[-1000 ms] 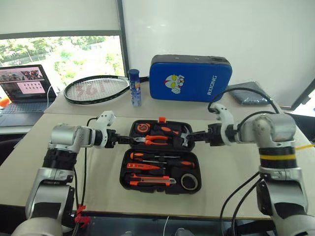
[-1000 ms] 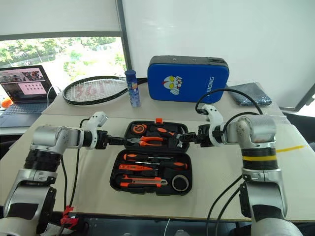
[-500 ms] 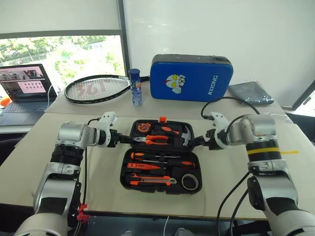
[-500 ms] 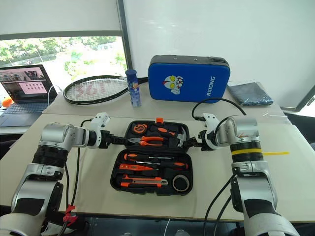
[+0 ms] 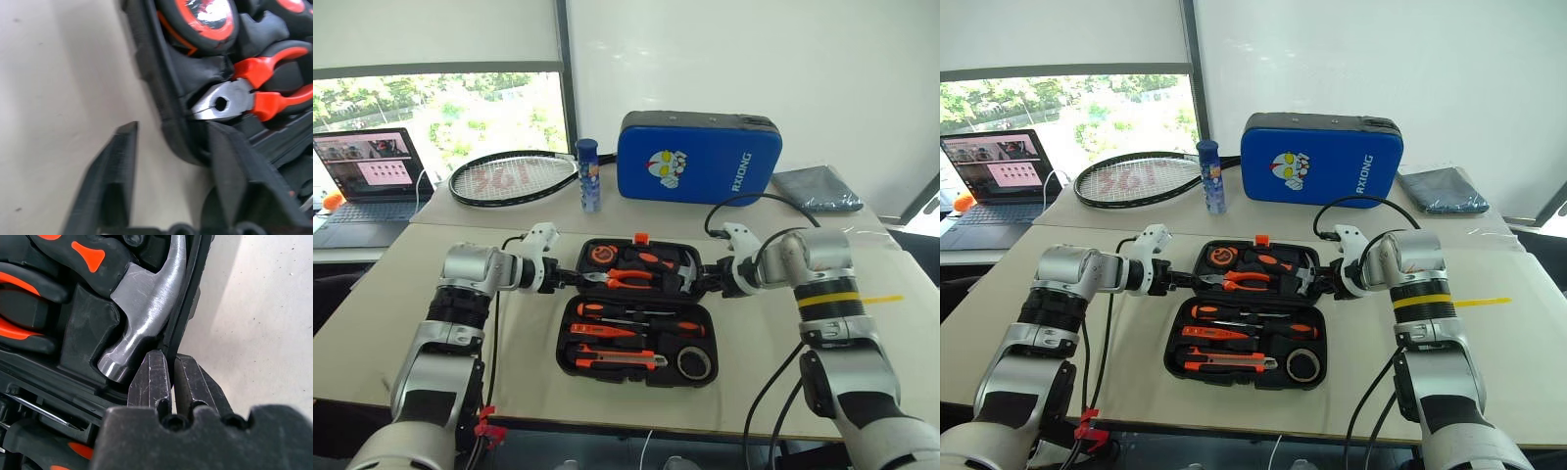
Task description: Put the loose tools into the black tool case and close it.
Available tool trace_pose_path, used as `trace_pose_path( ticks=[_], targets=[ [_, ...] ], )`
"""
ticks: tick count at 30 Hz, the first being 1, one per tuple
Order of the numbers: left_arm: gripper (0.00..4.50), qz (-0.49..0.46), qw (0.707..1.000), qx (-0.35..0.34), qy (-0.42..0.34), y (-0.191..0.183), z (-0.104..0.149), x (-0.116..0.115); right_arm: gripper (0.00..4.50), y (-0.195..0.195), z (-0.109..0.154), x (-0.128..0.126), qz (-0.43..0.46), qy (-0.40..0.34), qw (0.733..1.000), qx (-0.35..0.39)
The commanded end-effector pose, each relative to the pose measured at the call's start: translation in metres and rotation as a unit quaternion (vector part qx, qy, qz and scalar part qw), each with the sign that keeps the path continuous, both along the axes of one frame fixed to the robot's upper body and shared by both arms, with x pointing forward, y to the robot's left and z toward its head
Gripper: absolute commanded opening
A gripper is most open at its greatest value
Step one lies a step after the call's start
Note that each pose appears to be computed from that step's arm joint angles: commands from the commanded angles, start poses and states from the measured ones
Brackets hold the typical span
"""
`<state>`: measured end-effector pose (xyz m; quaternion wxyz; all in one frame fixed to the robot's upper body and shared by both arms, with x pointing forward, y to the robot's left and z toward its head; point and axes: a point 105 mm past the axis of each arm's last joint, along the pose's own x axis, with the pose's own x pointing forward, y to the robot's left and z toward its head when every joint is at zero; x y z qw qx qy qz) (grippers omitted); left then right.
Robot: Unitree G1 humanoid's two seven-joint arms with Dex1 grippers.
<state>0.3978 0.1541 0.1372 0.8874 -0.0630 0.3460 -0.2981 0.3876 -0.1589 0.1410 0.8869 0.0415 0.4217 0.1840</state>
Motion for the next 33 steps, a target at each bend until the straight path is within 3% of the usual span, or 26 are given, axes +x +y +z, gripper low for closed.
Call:
trace_pose_path(
  ticks=[1,5,11,14,19,25,33],
  targets=[
    [0.21,0.016,1.000,0.008,0.008,0.004,-0.006,0.002,0.00,-0.003,0.004,0.001,-0.007,-0.007,1.000,-0.004],
    [0.06,0.027,0.999,-0.012,-0.013,0.009,0.002,0.004,0.00,0.003,0.012,0.003,0.003,-0.041,0.999,0.031],
    [0.06,-0.027,0.987,-0.100,-0.120,0.004,0.028,-0.007,0.00,0.015,0.041,-0.006,0.095,-0.192,0.974,0.072],
    [0.06,-0.043,0.976,-0.113,-0.180,0.009,0.027,-0.019,0.00,0.011,0.049,-0.016,0.143,-0.305,0.940,0.056],
    [0.06,-0.072,0.947,-0.120,-0.290,0.009,0.029,-0.034,0.00,0.006,0.043,-0.041,0.209,-0.425,0.880,0.035],
    [0.06,-0.132,0.894,-0.036,-0.426,0.012,0.016,-0.055,0.00,0.004,0.026,-0.064,0.254,-0.519,0.816,-0.018],
    [0.06,-0.208,0.840,0.040,-0.499,0.009,-0.005,-0.079,0.00,-0.002,0.010,-0.086,0.326,-0.585,0.738,-0.090]
  ],
)
